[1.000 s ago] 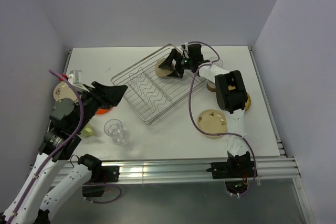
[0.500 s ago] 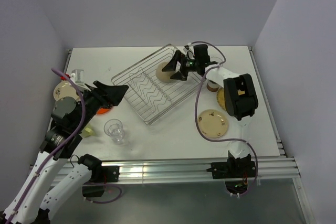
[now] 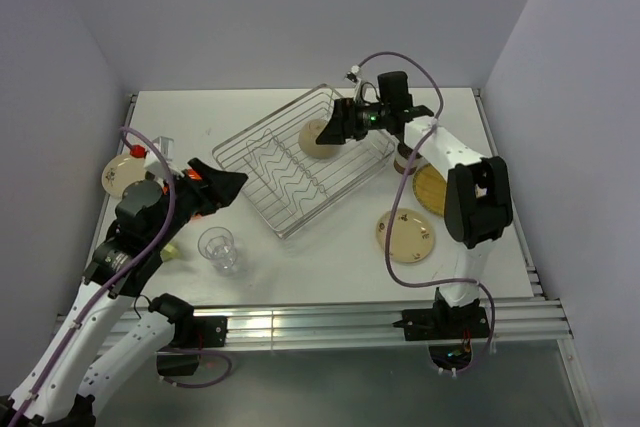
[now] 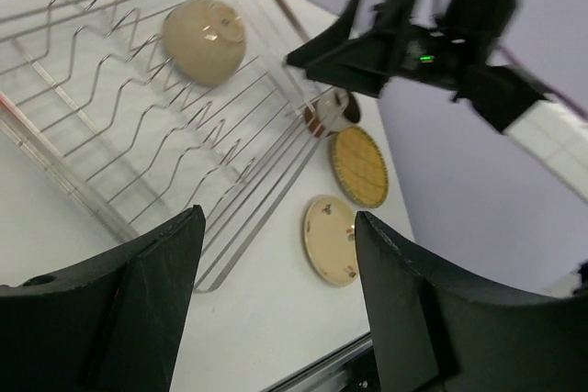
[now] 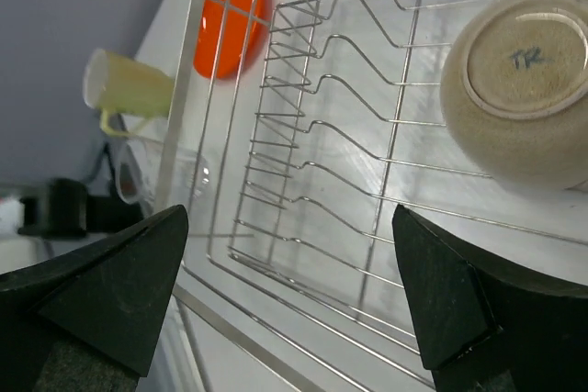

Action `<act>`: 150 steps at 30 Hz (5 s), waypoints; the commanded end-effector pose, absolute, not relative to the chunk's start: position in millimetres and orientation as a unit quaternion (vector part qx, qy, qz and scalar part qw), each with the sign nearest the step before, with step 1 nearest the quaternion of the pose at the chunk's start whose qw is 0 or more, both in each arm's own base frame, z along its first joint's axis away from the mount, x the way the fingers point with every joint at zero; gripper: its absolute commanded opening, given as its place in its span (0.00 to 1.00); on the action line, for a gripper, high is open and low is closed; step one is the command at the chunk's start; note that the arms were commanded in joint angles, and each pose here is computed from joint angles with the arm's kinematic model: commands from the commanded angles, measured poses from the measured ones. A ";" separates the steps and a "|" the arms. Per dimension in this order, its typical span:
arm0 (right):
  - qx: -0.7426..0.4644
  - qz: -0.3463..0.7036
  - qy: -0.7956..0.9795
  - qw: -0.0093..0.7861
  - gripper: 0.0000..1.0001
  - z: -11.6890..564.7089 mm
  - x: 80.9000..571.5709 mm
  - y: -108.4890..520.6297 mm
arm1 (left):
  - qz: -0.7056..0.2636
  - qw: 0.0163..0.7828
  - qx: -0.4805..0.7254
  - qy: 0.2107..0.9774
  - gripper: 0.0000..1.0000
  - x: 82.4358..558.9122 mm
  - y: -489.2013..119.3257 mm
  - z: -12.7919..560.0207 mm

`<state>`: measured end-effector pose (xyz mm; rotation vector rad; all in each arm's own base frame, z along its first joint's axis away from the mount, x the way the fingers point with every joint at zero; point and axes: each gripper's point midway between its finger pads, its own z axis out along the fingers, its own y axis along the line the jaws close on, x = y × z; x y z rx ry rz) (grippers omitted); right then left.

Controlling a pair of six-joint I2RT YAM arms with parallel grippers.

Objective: Load the mixed dishes into the dish rack

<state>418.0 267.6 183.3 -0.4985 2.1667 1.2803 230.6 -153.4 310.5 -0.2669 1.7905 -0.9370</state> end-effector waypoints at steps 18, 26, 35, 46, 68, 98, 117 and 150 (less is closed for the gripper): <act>-0.486 0.350 0.693 0.402 0.88 234.6 361.9 266.7 | -0.131 0.351 -0.284 0.882 0.58 216.6 -88.9 186.3; -0.476 0.364 0.698 0.393 0.88 228.7 346.6 263.9 | -0.009 0.293 -0.308 0.905 0.48 196.3 -57.9 155.6; -0.466 0.372 0.701 0.391 0.88 225.3 344.6 258.8 | 0.032 0.231 -0.323 0.917 0.45 171.5 -51.2 118.5; -0.455 0.380 0.706 0.388 0.88 224.0 346.9 253.5 | 0.031 0.195 -0.307 0.931 0.47 161.8 -57.2 94.8; -0.506 0.450 0.629 0.380 0.87 274.3 288.0 243.5 | -0.197 0.339 -0.274 0.878 0.00 204.7 -106.2 188.6; 0.016 0.767 0.600 0.227 1.00 387.7 282.5 267.2 | -0.643 0.387 -0.044 0.660 0.00 264.4 -250.1 376.0; 0.002 0.792 0.586 0.171 0.97 392.0 265.6 300.9 | -0.654 0.371 -0.040 0.658 0.00 264.5 -254.1 365.5; -0.339 0.372 0.748 0.434 0.00 276.3 374.0 265.2 | -0.323 0.408 -0.197 0.831 0.72 276.6 -157.2 220.7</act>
